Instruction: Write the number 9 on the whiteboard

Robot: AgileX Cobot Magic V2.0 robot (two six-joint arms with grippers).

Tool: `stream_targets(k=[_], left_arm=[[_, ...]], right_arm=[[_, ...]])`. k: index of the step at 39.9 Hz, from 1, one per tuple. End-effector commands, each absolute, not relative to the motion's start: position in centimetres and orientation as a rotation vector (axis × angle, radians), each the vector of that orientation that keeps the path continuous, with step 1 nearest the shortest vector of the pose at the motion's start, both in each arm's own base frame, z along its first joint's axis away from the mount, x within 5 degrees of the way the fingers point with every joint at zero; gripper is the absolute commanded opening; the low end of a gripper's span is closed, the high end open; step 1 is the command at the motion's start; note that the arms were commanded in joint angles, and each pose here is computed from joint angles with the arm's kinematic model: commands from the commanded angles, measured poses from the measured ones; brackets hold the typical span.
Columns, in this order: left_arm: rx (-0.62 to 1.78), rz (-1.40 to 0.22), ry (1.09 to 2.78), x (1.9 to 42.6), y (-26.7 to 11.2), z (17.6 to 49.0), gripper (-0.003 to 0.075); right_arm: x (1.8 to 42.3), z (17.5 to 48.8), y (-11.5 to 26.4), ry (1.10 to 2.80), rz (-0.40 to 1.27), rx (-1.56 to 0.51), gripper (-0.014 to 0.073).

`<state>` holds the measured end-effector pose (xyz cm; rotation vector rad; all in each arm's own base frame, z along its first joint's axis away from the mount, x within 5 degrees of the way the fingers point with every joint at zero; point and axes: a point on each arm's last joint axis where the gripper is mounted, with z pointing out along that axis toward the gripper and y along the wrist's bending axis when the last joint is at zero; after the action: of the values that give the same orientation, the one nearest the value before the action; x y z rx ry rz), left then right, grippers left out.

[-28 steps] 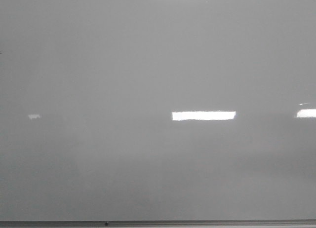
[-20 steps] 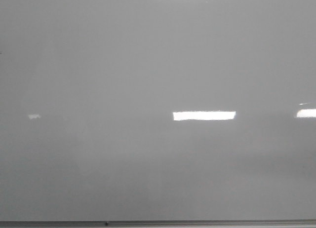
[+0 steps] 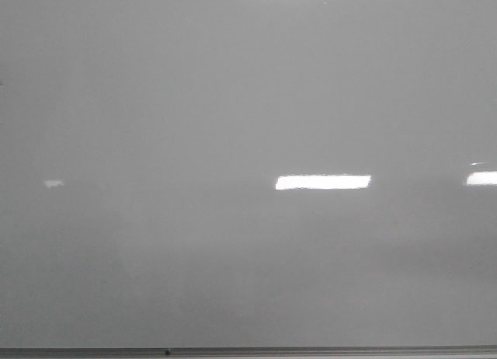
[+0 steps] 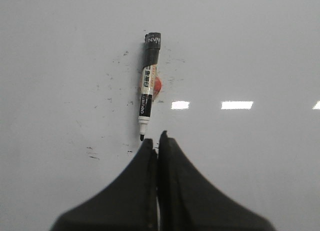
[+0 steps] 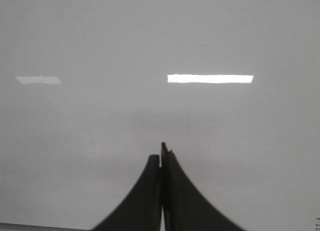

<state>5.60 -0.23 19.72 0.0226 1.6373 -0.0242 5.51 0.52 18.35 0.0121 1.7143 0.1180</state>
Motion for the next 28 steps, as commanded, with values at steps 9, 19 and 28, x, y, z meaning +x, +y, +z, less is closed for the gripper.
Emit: stream_targets(k=[9,19,28], left_arm=[[0.006,-0.027,1.54,5.48,-0.14,20.52,-0.0019],[0.006,-0.027,1.54,5.48,-0.14,20.52,-0.0019],[-0.027,-0.054,1.484,5.45,-0.09,21.03,-0.0019]], right_arm=[[5.51,19.47,0.4,1.612,0.112,0.022,-0.0068],[5.51,19.47,0.4,1.612,0.112,0.022,-0.0068],[5.51,19.59,0.39,1.599,0.115,0.027,-0.0068]])
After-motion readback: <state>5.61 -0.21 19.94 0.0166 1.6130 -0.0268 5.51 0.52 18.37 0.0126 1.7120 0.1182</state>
